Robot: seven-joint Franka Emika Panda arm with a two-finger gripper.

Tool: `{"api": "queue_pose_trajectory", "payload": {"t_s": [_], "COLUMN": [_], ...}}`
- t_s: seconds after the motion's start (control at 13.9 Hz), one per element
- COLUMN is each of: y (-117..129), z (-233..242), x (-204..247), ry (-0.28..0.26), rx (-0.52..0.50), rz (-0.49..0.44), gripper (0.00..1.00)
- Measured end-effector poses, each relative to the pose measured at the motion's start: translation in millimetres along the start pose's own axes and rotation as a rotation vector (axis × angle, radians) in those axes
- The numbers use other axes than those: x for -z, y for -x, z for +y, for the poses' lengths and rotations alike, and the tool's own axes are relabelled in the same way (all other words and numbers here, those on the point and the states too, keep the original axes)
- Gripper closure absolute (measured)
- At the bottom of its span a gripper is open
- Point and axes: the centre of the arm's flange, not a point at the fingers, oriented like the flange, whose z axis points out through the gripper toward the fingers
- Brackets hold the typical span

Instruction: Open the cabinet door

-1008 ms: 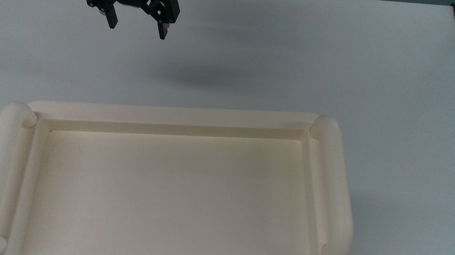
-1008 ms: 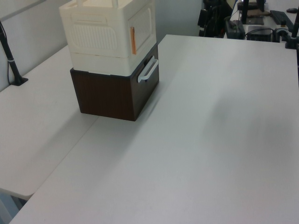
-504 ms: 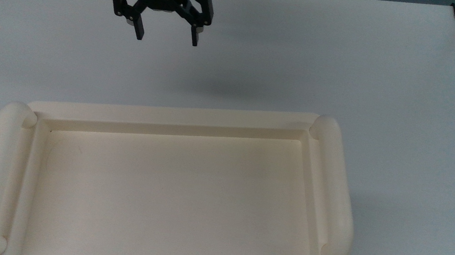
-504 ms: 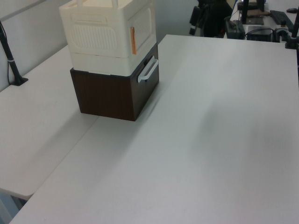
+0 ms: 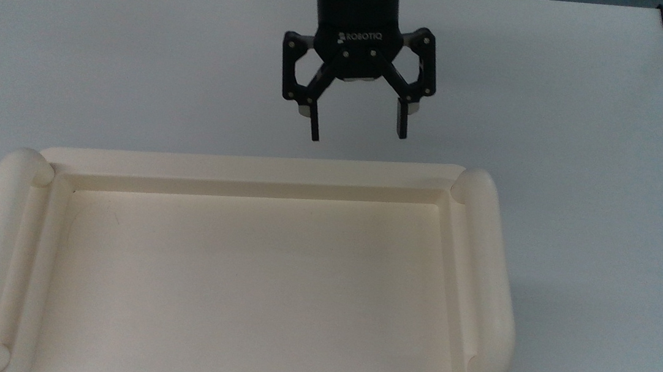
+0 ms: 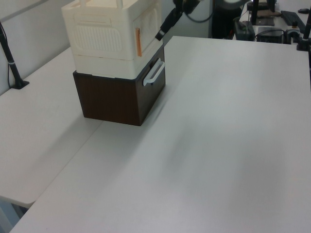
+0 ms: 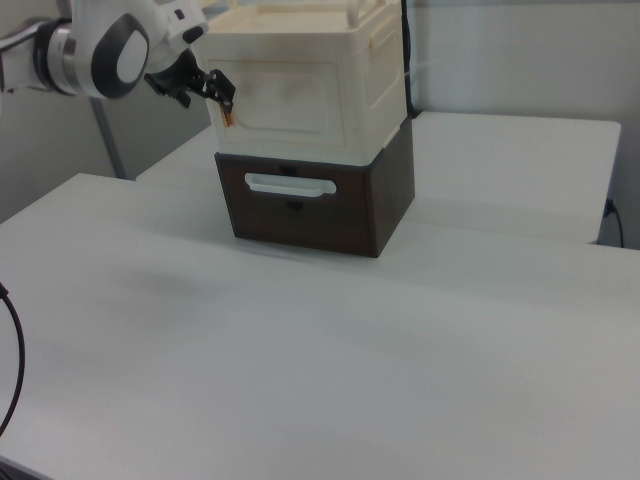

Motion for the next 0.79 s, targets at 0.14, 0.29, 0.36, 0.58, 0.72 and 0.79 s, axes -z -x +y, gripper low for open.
{"api": "queue_pose_trajectory", "payload": {"t_s": [0.14,0.29,0.36,0.58,0.72,0.79], "y": [-1,-3,-4,-7,-8,-8], "z": [-9,-12,-13,-17,-19,-20], "x": [-14,-23,-26,-37,-48,-51], "ry": [0.003,0.01,0.012,0.019,0.026,0.028], "rx": [0.011,0.015,0.018,0.027,0.034,0.036], "rz": [0.056,0.106,0.123,0.16,0.206,0.22], "gripper": [0.07,0.06,0.07,0.1,0.15,0.15]}}
